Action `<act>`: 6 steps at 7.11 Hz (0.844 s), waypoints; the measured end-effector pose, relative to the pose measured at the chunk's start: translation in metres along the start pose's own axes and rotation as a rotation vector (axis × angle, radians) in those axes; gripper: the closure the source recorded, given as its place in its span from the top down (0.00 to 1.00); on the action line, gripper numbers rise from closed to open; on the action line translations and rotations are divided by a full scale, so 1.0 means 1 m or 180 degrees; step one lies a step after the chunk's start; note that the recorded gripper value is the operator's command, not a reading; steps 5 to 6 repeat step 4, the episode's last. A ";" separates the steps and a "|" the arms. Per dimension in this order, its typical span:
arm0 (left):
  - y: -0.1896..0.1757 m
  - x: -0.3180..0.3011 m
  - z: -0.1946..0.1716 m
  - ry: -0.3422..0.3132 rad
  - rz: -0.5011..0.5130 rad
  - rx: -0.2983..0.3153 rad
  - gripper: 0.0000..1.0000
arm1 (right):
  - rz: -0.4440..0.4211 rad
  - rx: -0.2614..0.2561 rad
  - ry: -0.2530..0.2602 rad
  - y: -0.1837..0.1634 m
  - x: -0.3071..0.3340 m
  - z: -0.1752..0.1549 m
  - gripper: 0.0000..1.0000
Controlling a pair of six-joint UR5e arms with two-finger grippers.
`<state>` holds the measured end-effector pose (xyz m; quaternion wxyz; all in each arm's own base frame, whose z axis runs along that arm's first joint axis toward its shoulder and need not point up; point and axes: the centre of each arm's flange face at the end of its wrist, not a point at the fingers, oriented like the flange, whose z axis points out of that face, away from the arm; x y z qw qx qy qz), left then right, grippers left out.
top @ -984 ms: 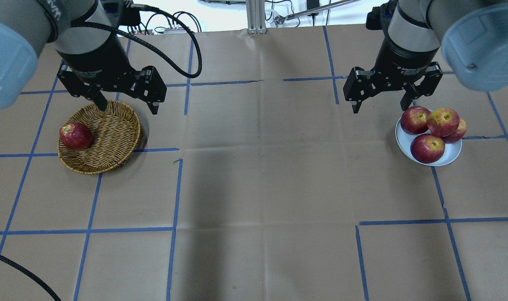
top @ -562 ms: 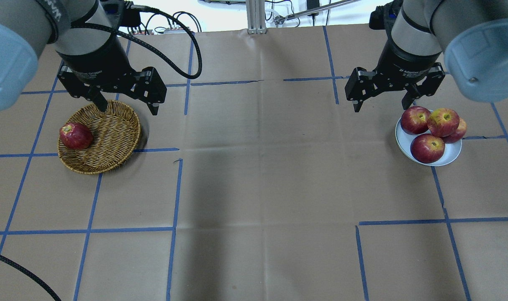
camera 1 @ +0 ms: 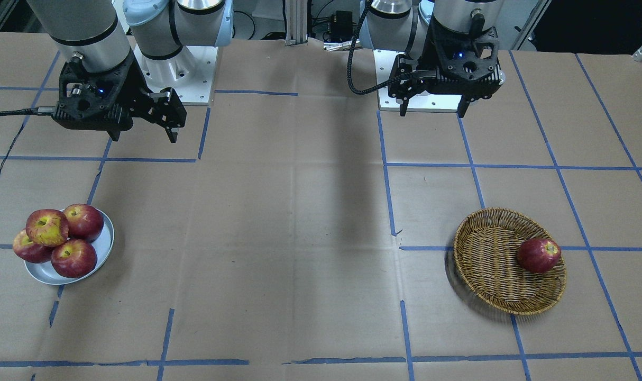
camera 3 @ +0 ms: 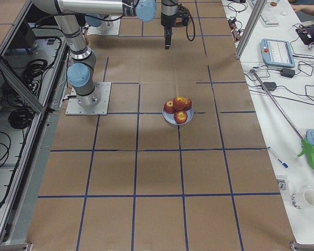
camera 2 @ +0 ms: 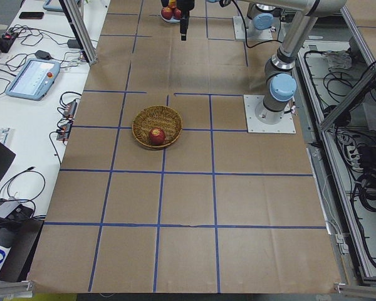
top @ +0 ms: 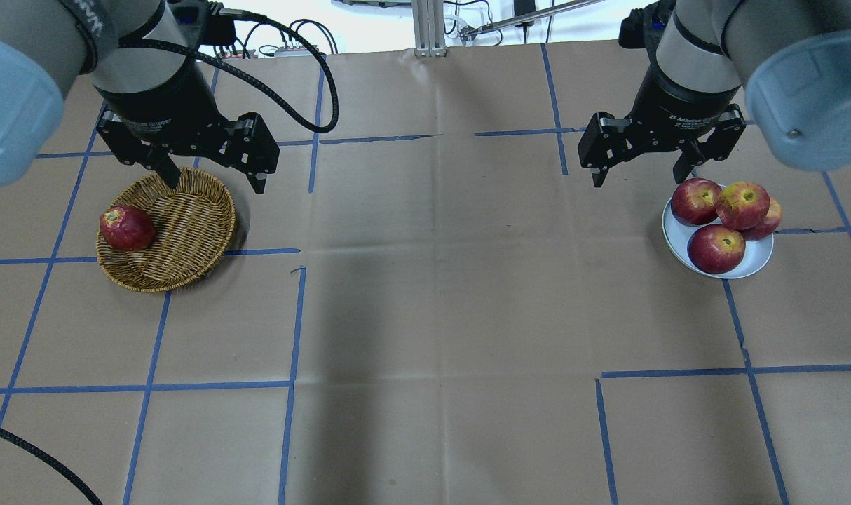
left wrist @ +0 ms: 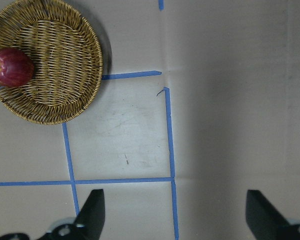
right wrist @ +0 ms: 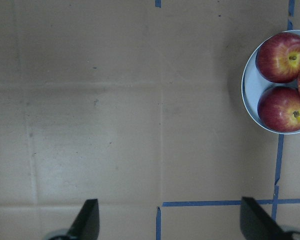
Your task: Transfer apple from basket to plate
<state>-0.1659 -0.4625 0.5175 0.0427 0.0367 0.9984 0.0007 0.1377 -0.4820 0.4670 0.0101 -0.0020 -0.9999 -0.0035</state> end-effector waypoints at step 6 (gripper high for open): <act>0.000 -0.001 -0.001 -0.0003 -0.0005 0.0006 0.99 | 0.0002 0.0001 0.0000 0.000 0.000 0.000 1.00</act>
